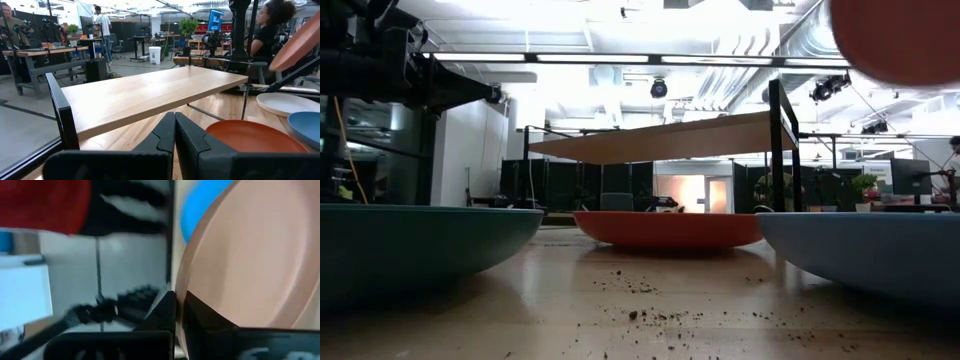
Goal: Place and stack plates onto a shelf
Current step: Put the orange plate on the shelf
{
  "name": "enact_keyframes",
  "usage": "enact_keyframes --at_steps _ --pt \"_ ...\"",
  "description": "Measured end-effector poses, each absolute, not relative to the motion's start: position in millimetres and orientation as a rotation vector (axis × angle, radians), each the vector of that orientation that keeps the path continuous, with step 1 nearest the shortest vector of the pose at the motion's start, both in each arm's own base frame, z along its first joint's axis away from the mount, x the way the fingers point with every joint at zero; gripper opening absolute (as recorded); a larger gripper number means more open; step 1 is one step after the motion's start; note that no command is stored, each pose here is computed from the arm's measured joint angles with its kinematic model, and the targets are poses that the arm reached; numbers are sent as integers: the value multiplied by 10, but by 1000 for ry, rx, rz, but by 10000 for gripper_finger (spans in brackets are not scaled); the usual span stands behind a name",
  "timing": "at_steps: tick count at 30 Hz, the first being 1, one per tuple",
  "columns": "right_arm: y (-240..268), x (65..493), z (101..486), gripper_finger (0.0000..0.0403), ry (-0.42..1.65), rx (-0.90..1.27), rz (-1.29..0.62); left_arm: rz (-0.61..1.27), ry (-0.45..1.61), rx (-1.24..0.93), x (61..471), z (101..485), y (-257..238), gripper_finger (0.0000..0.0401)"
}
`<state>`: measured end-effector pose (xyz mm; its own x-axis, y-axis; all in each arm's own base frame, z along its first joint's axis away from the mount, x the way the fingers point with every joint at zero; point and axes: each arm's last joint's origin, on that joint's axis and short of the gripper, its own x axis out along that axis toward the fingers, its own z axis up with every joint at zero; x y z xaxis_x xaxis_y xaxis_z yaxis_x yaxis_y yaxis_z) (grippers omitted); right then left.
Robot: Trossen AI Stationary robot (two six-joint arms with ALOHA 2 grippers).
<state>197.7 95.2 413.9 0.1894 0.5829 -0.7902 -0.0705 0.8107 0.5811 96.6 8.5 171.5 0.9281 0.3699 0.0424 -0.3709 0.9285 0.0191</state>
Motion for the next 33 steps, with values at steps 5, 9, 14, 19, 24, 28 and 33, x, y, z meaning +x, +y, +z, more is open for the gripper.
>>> enact_keyframes --at_steps 5,9,14,19,24,28,33 --pt "796 2001 4565 0 998 387 418 380 -38 27 966 1715 85 0" --pt "643 2047 4819 0 764 288 347 380 -39 27 966 1716 85 0" --pt "471 2185 4876 0 618 156 304 380 -38 27 966 1715 85 0" --pt "284 2479 4679 0 675 46 246 380 -38 27 966 1715 85 0" --pt "139 2860 4349 0 826 -53 234 380 -38 27 966 1715 85 0" --pt "19 3155 4047 0 954 -209 195 380 -39 27 966 1715 85 0" --pt "-239 3560 3658 0 1056 -391 120 380 -38 27 966 1715 85 0"
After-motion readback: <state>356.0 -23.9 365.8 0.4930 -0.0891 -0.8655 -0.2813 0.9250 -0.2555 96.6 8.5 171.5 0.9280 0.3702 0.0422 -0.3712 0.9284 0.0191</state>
